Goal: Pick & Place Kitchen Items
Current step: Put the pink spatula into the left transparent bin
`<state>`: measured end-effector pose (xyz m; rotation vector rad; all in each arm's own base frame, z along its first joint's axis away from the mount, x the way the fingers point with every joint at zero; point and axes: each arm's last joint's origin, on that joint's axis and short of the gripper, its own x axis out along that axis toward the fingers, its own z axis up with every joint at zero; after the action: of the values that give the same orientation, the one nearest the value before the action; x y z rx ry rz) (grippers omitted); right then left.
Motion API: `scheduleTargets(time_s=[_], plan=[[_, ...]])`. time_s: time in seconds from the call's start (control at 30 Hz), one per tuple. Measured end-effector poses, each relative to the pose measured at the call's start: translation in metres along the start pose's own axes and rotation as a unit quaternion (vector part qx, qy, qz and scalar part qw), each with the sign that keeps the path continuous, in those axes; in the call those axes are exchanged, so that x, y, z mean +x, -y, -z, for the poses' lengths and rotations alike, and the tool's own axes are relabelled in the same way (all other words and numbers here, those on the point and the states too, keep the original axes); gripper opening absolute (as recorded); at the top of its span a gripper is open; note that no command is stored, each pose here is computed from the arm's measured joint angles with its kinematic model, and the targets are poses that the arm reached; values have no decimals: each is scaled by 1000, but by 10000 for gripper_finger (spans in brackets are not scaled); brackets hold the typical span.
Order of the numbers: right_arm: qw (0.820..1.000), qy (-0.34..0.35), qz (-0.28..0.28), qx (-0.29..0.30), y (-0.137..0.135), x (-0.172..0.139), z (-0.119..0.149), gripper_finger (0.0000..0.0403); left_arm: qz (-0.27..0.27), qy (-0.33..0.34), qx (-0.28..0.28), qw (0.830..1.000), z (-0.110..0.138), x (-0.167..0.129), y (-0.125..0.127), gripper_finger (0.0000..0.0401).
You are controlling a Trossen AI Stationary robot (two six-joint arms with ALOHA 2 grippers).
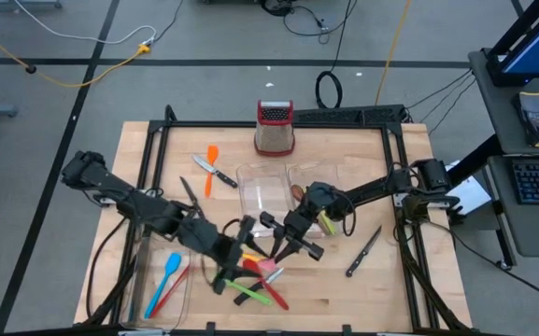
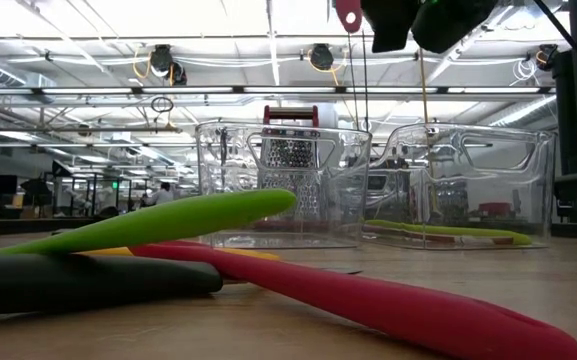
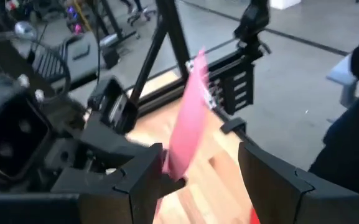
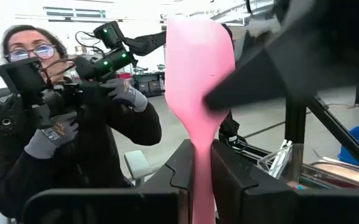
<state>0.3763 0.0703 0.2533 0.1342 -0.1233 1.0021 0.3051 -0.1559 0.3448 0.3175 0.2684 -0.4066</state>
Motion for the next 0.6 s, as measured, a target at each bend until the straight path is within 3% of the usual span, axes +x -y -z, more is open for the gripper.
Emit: scheduleTargets(time_s=[0.17, 0.6], plan=[[1000, 2, -9, -4, -1, 0, -1, 22, -8, 6, 2, 1000, 5, 15, -2, 214], [1000, -4, -29, -6, -3, 1, 0, 22, 12, 46, 3, 999, -4, 13, 4, 214]])
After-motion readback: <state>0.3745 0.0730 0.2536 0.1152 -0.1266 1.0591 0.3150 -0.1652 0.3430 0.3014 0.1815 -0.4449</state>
